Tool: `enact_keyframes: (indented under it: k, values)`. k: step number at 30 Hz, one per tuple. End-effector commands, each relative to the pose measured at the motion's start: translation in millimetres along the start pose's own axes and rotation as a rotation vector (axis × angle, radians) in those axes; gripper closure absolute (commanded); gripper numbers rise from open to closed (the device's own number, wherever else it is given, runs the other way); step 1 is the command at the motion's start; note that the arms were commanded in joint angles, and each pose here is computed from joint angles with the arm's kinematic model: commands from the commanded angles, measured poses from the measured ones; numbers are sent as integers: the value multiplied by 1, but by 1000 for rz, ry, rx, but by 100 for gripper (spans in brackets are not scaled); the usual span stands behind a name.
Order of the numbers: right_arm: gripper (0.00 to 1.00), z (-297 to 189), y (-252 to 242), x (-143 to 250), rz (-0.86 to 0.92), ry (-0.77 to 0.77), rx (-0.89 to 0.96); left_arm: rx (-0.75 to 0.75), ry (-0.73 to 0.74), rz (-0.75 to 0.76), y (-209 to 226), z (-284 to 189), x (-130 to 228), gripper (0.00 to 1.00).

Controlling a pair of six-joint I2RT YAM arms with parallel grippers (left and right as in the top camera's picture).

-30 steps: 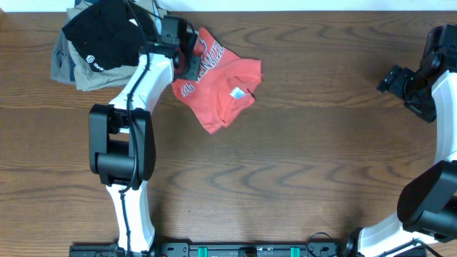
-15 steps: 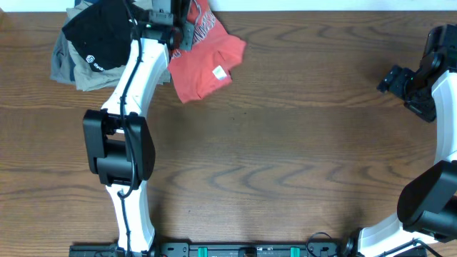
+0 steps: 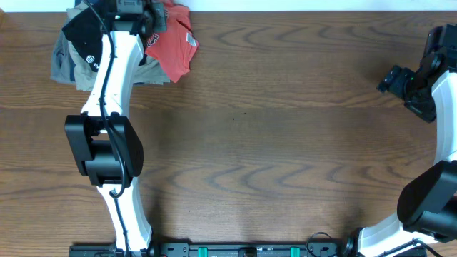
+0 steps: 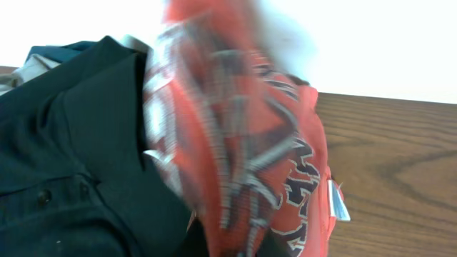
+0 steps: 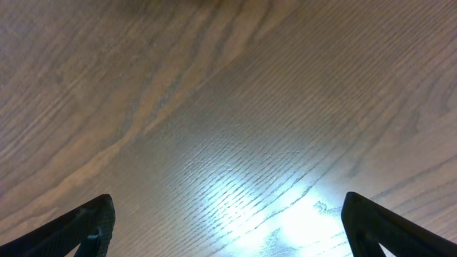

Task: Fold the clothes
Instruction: 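Carry the red shirt with the left gripper onto the clothes stack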

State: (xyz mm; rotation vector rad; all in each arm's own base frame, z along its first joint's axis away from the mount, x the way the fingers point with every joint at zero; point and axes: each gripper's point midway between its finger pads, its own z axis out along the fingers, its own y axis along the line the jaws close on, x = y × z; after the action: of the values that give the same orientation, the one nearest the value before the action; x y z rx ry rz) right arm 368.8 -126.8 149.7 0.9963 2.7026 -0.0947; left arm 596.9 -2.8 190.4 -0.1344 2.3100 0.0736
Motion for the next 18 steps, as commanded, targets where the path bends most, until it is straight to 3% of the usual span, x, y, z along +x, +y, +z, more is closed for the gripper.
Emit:
enact_keyframes:
  k: [1, 10, 18]
  values:
    - [1, -3, 3, -2, -19, -12, 0, -1, -107, -42, 1, -32, -38, 94]
    - [1, -3, 3, -2, -19, -12, 0, -2, -242, -71, 11, -58, -75, 94]
    - [1, -3, 3, -2, -19, -12, 0, -49, -265, -96, 35, -60, -82, 94]
